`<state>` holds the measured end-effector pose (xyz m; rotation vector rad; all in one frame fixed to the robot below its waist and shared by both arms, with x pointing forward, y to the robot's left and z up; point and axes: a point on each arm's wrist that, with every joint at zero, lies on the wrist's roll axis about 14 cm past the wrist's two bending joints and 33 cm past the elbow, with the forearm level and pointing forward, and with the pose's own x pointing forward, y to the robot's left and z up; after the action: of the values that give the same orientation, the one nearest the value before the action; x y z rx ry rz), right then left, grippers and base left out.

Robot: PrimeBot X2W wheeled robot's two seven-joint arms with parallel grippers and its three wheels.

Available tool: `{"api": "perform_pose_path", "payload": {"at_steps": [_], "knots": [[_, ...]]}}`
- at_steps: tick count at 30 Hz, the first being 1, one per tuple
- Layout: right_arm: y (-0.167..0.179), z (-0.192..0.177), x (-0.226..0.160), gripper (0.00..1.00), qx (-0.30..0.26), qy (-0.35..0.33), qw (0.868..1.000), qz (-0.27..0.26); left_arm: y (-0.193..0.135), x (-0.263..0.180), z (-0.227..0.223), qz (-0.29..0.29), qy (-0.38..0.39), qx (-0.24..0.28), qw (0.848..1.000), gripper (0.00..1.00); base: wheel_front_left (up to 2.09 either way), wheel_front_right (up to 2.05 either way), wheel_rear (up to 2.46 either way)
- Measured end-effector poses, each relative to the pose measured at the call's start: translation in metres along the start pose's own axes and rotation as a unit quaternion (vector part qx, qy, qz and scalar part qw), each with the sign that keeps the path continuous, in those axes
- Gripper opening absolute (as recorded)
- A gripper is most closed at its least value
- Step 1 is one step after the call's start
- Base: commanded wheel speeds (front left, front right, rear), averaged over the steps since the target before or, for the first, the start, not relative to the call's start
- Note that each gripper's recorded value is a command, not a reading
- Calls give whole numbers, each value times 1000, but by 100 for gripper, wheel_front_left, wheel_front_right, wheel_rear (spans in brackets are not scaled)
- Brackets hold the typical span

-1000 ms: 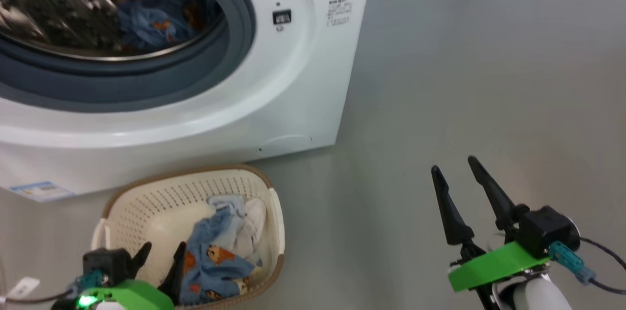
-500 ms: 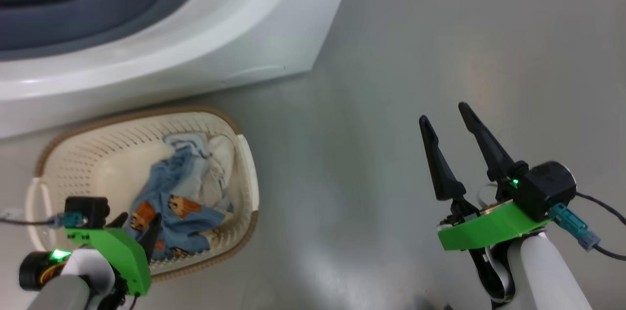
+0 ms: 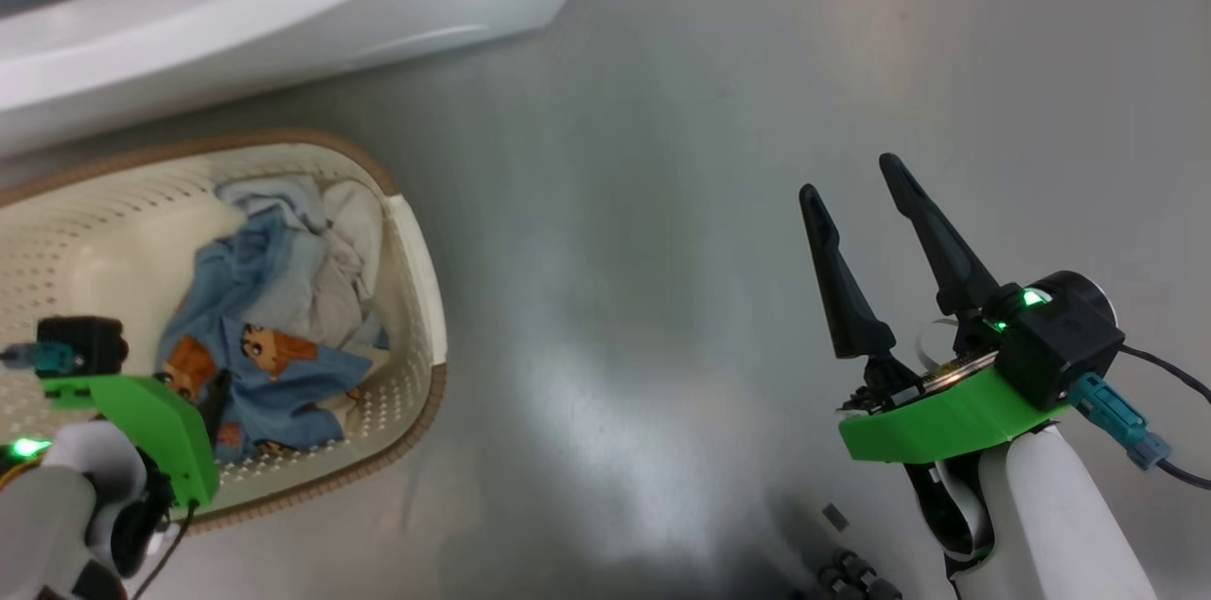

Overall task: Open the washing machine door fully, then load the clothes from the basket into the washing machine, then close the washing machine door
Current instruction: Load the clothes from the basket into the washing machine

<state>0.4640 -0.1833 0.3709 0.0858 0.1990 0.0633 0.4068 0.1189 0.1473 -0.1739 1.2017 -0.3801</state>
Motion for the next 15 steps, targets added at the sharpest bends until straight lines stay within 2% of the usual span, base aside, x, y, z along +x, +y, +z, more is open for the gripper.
{"api": "perform_pose_path", "payload": {"at_steps": [15], "knots": [[-14,-38,11,100,-11,37,999,-13,14,48,-11,-1,45,-11,999,100,0,0,0]]}}
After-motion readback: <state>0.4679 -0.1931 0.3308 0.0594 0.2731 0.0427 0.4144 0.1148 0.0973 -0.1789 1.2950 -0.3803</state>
